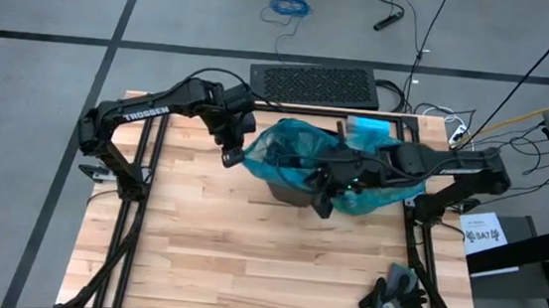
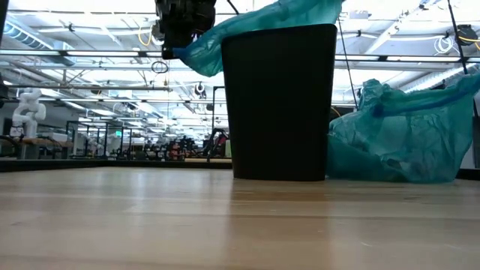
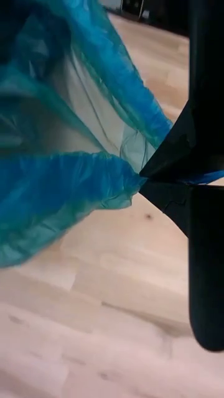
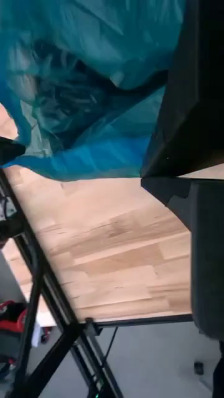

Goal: Place trash/remove bag and relplace
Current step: Put the blue trash bag into the black trash bin

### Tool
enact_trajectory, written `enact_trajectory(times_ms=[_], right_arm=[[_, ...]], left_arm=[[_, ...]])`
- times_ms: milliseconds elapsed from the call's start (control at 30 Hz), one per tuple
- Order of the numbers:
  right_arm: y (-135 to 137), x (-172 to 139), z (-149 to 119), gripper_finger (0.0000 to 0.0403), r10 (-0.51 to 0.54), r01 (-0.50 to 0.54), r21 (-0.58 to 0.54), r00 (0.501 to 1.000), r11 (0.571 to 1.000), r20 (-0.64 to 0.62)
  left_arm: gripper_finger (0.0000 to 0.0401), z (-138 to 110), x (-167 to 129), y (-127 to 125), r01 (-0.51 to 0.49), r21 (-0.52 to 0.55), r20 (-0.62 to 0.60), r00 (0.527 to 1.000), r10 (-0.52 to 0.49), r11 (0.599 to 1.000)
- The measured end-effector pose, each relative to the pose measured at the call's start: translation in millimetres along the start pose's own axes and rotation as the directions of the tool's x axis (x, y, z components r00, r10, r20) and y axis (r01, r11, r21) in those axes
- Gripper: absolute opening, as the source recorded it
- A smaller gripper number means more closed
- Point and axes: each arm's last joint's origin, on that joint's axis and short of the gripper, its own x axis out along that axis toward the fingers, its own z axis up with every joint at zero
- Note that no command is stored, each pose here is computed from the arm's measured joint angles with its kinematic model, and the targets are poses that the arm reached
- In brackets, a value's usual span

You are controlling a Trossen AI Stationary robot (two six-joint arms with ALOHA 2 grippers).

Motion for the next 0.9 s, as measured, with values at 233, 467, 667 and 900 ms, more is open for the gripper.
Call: enact_trajectory(times_ms=[233,467,667,900], right_arm=[[8,9,-8,0.0,-0.012,0.014,0.037,0.998,0.999,-0.054],[24,55,-26,0.0,-0.07,0.075,0.018,0.98,0.997,-0.188],[31,72,-34,0.0,-0.053,0.065,0.038,0.964,0.997,-0.259],[39,82,-40,0.0,-0.054,0.061,0.019,0.962,0.998,-0.268]], left_arm=[[0.0015,0,0,1,-0.031,-0.002,-0.001,1.0,0.031,1.0],[0.0015,0,0,1,-0.032,-0.051,-0.001,0.999,0.032,0.998],[0.0015,0,2,-4,-0.041,-0.065,-0.002,0.999,0.041,0.997],[0.0015,0,5,-15,-0.061,-0.071,0.005,0.998,0.062,0.996]])
